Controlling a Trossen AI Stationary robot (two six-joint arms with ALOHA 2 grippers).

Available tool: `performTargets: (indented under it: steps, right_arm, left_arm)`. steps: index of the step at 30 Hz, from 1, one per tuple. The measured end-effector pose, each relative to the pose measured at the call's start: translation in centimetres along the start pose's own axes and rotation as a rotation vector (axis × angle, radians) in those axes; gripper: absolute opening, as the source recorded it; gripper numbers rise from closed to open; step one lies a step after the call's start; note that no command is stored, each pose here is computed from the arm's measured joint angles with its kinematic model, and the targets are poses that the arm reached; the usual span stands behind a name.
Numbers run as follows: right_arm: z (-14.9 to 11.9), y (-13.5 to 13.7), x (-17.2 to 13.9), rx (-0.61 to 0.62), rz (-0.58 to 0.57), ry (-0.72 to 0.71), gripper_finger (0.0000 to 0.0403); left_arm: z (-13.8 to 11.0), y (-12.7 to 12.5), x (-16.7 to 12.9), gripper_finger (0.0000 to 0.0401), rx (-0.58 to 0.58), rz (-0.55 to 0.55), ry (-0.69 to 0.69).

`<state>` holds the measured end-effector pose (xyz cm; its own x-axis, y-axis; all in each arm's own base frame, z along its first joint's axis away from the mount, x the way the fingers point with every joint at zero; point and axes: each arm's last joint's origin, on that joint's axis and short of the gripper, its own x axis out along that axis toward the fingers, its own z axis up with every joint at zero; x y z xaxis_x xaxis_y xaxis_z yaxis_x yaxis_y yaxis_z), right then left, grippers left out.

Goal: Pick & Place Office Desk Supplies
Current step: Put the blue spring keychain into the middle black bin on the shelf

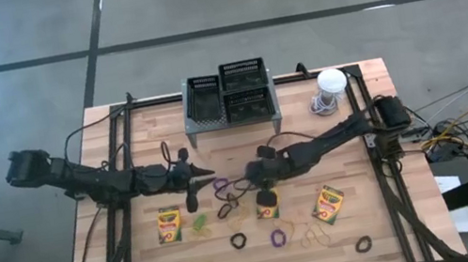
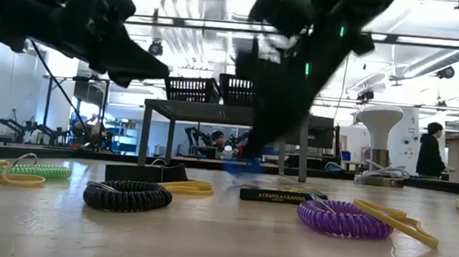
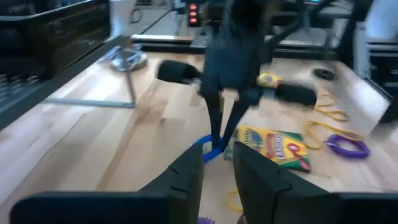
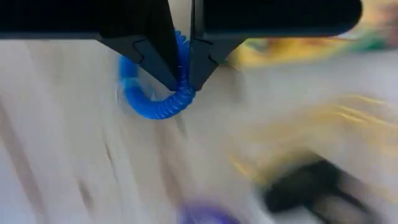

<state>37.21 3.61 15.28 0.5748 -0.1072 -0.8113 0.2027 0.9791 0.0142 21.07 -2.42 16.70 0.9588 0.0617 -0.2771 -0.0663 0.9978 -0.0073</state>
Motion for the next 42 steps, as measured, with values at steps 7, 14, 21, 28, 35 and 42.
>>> performTargets:
  steps: [7, 14, 21, 28, 35, 42]
  right_arm:
    - [1.7, -0.6, -1.7, -0.028, 0.234, -0.311, 0.0016]
    - [2.7, -0.5, -2.3, -0.024, 0.348, -0.531, 0.0016]
    - [3.4, -0.3, -2.8, -0.045, 0.392, -0.559, 0.0016]
    - [4.0, -0.2, -3.2, -0.048, 0.404, -0.579, 0.0016]
    - [4.0, -0.2, -3.1, -0.044, 0.404, -0.574, 0.0016]
    - [3.9, -0.2, -3.1, -0.046, 0.401, -0.565, 0.0038]
  left_arm:
    - [1.4, -0.3, 0.3, 0.0141, 0.107, -0.051, -0.044]
    - [2.1, -0.7, 0.5, 0.0207, 0.191, -0.165, -0.073]
    - [1.7, -0.6, 0.8, 0.0229, 0.226, -0.115, -0.052]
    - [1.1, -0.8, 2.4, 0.0213, 0.26, -0.125, 0.0]
    - [1.3, -1.0, 2.9, 0.0143, 0.258, -0.133, 0.012]
    - [1.5, -1.0, 2.6, 0.0035, 0.2, -0.155, 0.047]
